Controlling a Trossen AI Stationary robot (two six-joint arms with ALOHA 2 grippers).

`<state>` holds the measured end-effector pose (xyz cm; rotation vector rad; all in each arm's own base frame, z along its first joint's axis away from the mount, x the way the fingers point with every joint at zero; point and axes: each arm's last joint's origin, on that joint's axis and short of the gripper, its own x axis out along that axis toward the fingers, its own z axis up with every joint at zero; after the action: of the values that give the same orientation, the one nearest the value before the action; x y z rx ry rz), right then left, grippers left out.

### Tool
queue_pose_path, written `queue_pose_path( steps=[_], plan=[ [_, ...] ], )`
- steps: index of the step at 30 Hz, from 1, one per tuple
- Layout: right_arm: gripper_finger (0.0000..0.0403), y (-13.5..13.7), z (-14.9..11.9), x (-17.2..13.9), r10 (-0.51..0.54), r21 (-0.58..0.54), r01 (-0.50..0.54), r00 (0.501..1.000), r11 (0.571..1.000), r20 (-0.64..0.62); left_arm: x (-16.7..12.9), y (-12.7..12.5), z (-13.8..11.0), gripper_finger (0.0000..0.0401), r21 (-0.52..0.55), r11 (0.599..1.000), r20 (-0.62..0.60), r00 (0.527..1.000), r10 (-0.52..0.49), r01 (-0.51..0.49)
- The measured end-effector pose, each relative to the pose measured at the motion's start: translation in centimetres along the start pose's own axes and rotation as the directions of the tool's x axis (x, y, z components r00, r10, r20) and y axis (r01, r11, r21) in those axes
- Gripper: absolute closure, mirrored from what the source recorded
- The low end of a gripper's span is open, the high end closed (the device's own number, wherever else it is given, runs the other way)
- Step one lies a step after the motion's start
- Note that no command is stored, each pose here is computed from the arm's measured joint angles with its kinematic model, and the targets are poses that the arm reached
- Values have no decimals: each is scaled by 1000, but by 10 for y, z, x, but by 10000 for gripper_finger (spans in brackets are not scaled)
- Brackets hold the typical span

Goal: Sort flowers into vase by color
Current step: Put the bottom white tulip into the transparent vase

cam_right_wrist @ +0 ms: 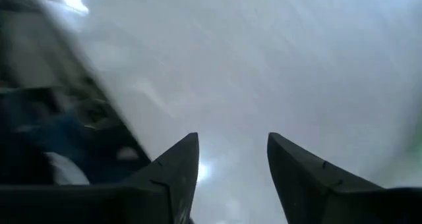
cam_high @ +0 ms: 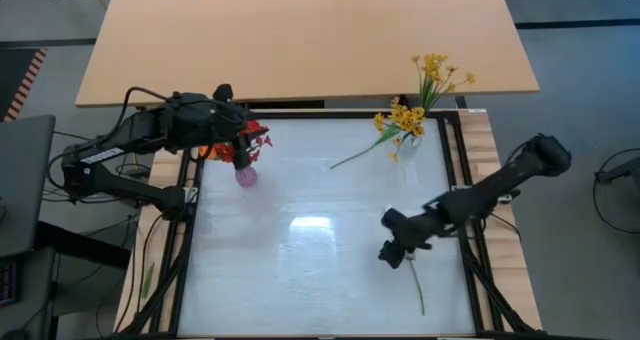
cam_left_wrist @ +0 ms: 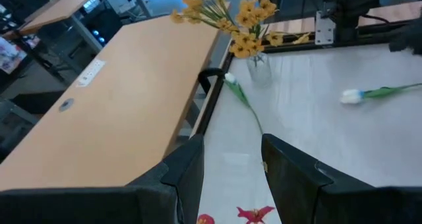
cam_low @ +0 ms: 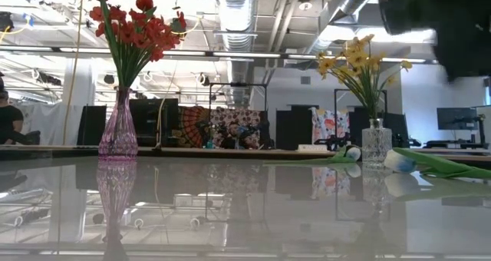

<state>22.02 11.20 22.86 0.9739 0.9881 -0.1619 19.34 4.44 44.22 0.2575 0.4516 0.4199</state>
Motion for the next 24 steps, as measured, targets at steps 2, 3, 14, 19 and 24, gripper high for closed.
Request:
queue_pose_path(
  steps=[2,3,14,19,24],
  plan=[
    [202,-6,2,7,-94,110,110,986,988,-139,-1,0,0,260,0,1000,-2,1000,-1,1],
    [206,-7,3,9,-135,144,162,975,976,-179,-2,0,-1,260,1,1000,-7,1000,-2,2],
    [239,-27,-9,37,-473,148,521,840,841,-268,-3,0,-4,260,25,1000,-35,999,-9,9],
    [241,-43,-7,56,-589,86,641,743,762,-320,-3,0,-4,260,25,1000,-37,999,-8,9],
    [254,-59,-6,76,-591,66,648,727,759,-349,-3,0,-4,260,21,1000,-37,999,-9,9]
  ],
)
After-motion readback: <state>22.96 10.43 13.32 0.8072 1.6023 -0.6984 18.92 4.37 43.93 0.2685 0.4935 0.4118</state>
